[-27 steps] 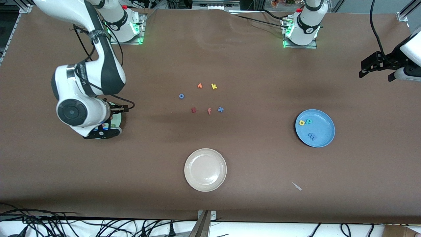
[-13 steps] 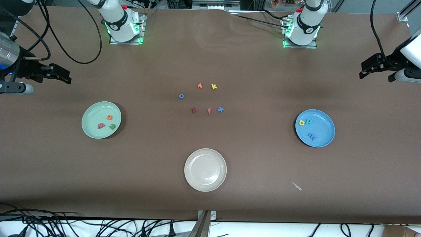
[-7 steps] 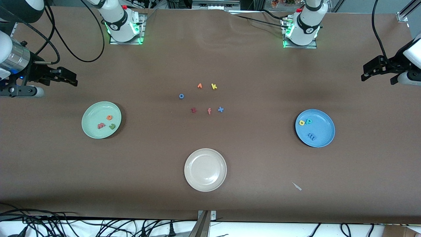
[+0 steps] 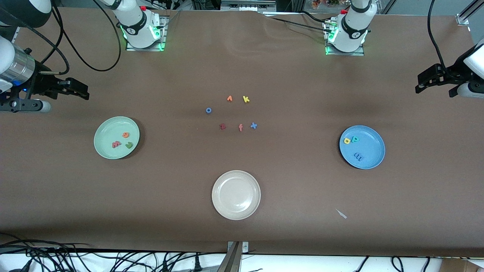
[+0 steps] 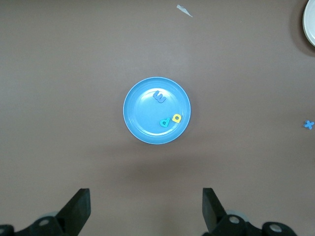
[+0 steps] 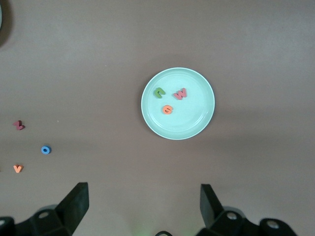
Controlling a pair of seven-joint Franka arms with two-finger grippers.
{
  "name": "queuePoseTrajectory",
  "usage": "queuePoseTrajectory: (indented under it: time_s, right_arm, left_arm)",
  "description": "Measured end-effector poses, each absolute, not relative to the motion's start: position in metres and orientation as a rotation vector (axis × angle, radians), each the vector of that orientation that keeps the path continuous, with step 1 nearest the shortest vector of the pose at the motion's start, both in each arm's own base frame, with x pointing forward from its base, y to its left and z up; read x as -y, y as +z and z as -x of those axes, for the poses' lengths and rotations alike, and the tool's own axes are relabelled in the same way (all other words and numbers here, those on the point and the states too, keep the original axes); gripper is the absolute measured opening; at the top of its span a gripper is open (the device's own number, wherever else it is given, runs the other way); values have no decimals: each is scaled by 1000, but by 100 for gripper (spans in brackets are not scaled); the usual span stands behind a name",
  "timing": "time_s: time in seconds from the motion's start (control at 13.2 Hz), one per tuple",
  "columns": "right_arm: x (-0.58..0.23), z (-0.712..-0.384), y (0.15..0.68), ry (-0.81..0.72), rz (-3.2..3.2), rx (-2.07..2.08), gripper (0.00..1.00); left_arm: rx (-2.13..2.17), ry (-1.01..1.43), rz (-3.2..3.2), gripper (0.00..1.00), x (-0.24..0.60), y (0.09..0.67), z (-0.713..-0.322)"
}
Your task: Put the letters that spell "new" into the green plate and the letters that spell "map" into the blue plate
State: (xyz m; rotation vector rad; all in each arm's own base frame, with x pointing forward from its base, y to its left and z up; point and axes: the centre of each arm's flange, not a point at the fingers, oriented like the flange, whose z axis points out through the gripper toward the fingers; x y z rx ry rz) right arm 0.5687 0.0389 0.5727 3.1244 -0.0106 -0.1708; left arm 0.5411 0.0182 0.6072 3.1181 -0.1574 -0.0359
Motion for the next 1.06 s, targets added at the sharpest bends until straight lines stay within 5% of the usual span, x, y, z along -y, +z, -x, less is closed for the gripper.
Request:
queuePoseTrajectory:
  time_s: [1.06]
  right_arm:
    - [-39, -569, 572, -173, -3124, 11, 100]
  left_arm:
    - [154, -50, -3118, 100, -19, 604, -544]
